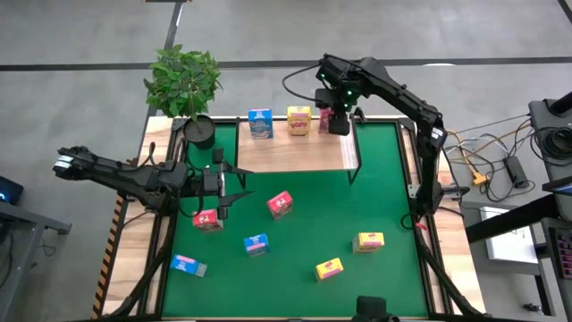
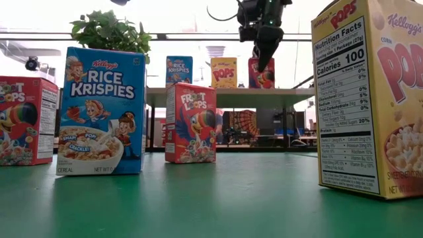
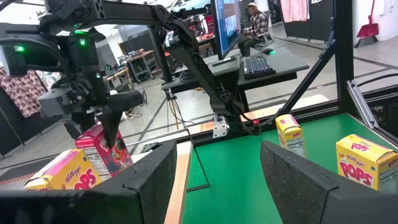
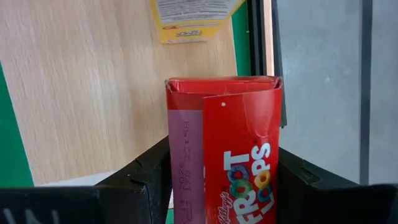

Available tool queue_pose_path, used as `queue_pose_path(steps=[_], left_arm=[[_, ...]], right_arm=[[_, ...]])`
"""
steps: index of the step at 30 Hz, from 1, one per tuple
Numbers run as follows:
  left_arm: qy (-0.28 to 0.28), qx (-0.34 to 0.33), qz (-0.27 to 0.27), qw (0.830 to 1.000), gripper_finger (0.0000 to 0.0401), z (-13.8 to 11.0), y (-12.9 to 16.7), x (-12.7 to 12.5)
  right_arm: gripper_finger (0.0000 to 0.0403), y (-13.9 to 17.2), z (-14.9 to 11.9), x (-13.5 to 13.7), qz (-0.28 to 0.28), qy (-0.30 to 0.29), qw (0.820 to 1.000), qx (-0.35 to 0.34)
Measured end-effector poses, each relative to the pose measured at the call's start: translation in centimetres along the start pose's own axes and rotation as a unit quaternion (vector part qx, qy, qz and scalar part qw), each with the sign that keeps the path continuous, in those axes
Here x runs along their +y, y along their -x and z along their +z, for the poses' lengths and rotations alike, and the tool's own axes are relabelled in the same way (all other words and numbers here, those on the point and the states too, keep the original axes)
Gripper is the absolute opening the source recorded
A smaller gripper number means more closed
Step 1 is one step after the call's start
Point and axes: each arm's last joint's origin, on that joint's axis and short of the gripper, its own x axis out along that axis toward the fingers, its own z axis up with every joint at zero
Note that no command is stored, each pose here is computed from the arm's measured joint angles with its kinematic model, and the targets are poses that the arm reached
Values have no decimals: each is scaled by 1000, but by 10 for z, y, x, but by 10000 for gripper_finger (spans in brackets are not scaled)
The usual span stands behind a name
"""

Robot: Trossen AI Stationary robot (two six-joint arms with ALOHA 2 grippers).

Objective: Stack cereal on shelf
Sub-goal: Put the right red cereal box on the shelf

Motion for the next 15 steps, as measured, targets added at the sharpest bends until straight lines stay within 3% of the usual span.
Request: queue_pose_path(steps=[15], left_arm=[[0,0,0,1000,215,0,0,0]], right_arm=[[183,0,1,0,-2,-9,1000,-3]])
